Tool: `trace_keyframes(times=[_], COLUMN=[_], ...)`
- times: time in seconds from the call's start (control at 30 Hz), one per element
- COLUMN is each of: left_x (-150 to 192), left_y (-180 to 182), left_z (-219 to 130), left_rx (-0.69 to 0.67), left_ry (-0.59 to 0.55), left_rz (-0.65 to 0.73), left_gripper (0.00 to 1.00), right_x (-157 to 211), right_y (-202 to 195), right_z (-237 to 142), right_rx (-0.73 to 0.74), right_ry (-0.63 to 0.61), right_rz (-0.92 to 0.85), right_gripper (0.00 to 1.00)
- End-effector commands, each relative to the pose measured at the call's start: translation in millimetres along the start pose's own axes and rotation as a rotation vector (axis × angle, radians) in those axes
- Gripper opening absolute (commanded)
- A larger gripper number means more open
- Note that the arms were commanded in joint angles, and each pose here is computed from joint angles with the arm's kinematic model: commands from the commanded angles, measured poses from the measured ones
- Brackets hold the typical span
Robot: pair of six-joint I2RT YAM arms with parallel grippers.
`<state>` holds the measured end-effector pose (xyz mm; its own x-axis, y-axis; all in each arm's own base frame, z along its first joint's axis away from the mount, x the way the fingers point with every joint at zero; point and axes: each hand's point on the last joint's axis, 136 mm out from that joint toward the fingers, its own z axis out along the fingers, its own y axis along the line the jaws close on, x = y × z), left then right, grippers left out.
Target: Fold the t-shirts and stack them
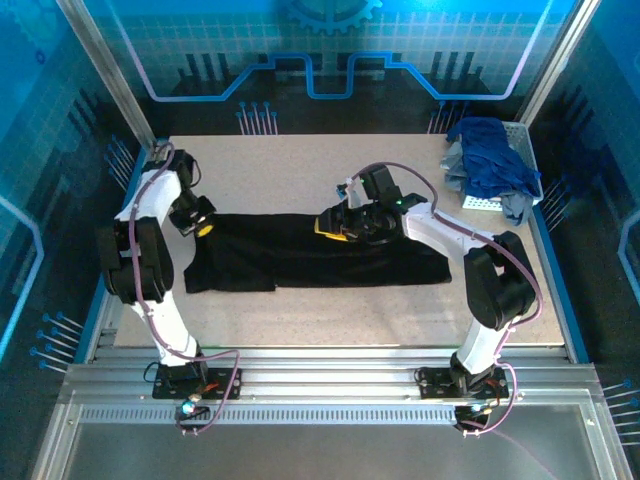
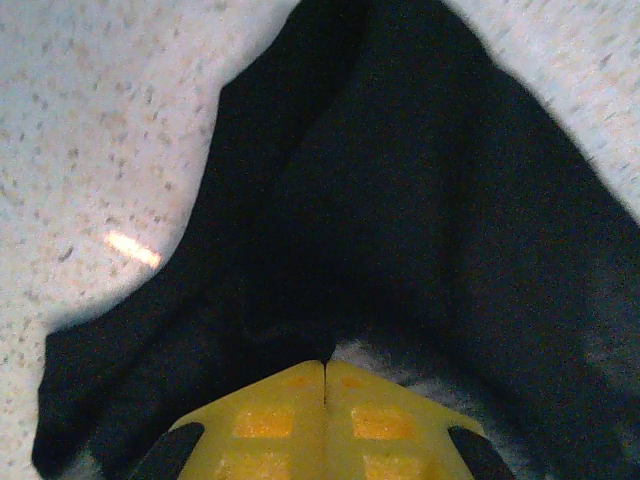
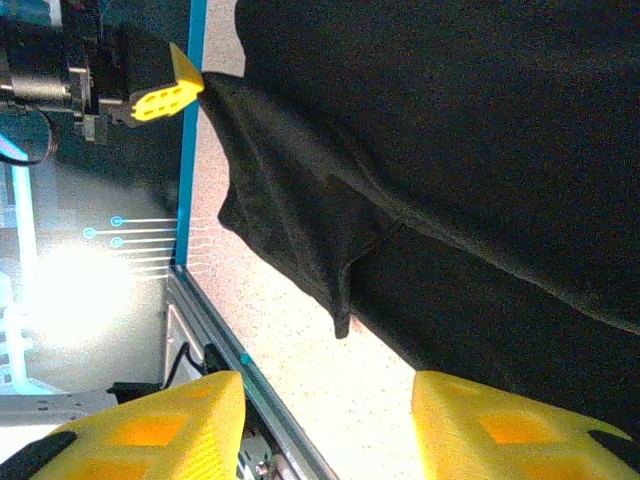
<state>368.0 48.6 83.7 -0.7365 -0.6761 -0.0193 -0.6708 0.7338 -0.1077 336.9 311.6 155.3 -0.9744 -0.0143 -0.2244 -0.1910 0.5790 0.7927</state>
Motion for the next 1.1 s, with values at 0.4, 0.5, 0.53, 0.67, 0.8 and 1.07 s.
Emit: trace_keyframes(times=[0.4,0.5,0.53,0.67,0.8,1.07], left_x=[-30,-36,-37,-42,-42,-39], left_y=[-21,-26,-28,-28,-21,-2], left_z=[-16,-13,-13,-6,10,-1], left_rx=[0.017,0.018,0.021,0.006,-0.038,-0.143], left_ry=[0.003,0.011,0.013,0.017,0.040,-0.058], left_rz=[0.005,0.002,0.001,0.005,0.018,0.039], left_gripper=[0.00,0.00,0.00,0.00,0.00,0.47], right_x=[-9,-8,-7,-7,-9,-10], right_y=[0,-1,-1,-2,-2,-9], right_z=[0,-1,0,0,0,-2], right_rx=[0.000,0.001,0.003,0.003,0.003,0.042], right_ry=[0.011,0.012,0.013,0.014,0.012,0.003], right_rz=[-0.006,-0.003,-0.002,-0.001,-0.001,0.005], right_gripper=[0.48,0.49,0.48,0.48,0.48,0.49])
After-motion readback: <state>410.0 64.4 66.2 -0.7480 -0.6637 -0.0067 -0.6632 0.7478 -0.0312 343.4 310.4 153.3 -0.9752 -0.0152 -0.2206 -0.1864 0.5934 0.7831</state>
